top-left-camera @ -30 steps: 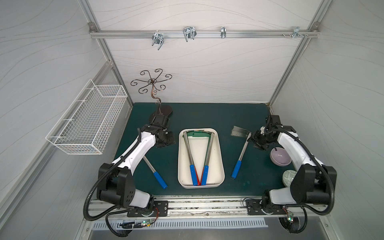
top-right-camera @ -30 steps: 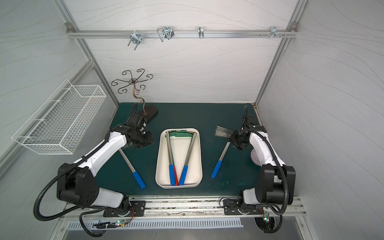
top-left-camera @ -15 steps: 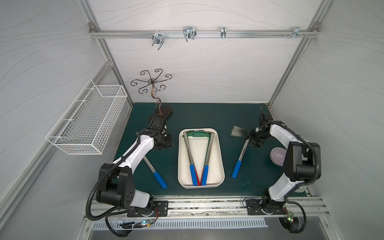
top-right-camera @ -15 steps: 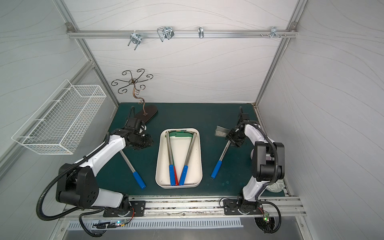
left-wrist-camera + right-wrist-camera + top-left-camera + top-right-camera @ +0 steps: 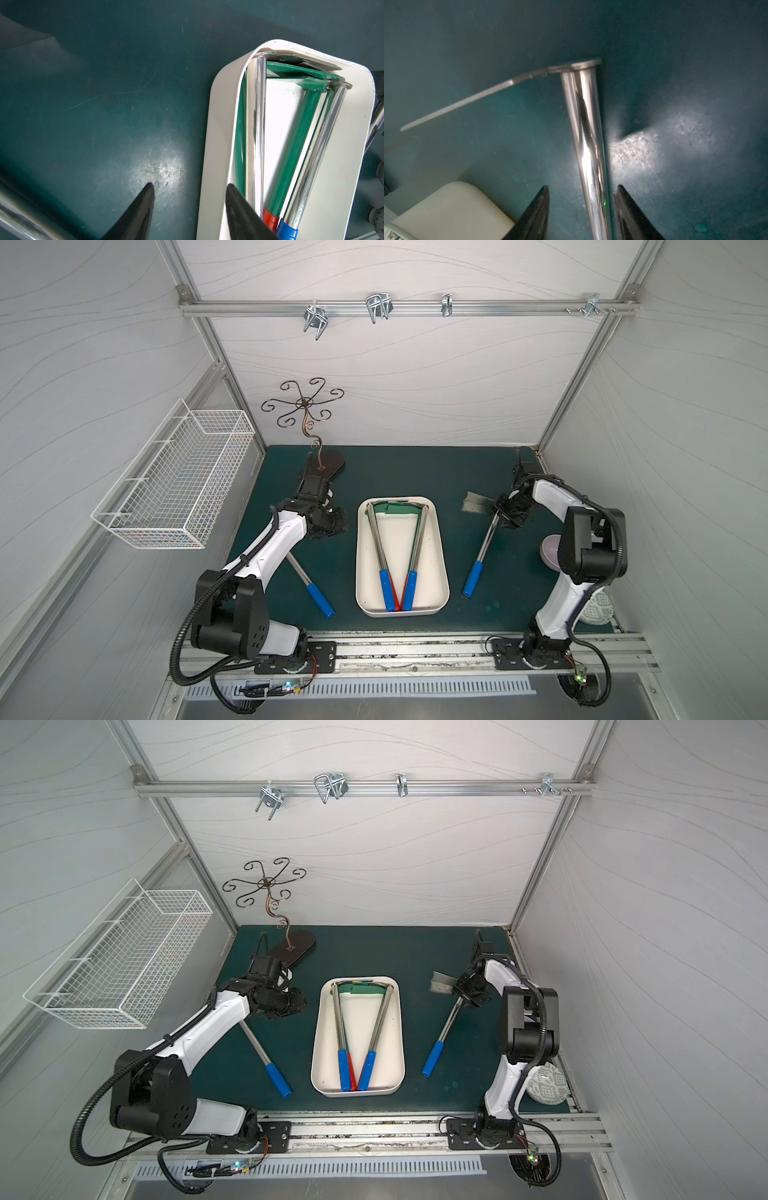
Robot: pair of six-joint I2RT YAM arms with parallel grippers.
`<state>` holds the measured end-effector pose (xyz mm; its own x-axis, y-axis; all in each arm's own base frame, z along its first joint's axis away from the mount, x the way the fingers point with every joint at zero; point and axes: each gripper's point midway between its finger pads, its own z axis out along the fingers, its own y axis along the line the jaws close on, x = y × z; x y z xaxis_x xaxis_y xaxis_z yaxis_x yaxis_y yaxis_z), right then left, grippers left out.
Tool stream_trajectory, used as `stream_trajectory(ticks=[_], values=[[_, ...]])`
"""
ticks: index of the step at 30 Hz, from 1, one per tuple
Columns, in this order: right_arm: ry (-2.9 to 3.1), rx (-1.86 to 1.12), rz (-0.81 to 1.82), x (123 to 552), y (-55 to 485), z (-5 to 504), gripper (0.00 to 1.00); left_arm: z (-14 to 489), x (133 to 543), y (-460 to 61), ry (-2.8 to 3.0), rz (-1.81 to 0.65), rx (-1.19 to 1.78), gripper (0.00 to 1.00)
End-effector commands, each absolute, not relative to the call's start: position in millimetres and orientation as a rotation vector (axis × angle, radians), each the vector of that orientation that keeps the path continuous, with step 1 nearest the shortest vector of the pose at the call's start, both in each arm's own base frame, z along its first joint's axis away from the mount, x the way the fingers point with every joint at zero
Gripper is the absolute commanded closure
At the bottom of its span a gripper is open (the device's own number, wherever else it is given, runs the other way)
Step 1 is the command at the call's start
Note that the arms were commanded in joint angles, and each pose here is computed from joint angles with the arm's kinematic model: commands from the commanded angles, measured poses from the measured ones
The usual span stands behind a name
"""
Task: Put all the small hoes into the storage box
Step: Pick up the hoe from the center of the board.
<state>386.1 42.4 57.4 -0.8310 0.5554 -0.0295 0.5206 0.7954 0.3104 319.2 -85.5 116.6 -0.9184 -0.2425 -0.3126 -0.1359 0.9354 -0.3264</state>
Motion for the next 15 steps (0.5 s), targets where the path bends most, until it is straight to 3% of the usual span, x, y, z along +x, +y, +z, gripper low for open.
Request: stream_trajectory(ticks=[1,15], values=[[2.871,0.868,0.381,393.0,35.2,51.3,0.48,127.5,325.3,-85.5,2.688,-0.441,-0.255,0.43],[2.929,0.907,0.308,398.3,27.3,15.9,0.52,127.5,326.1,-84.3,2.686,-0.455,-0.267,0.43]])
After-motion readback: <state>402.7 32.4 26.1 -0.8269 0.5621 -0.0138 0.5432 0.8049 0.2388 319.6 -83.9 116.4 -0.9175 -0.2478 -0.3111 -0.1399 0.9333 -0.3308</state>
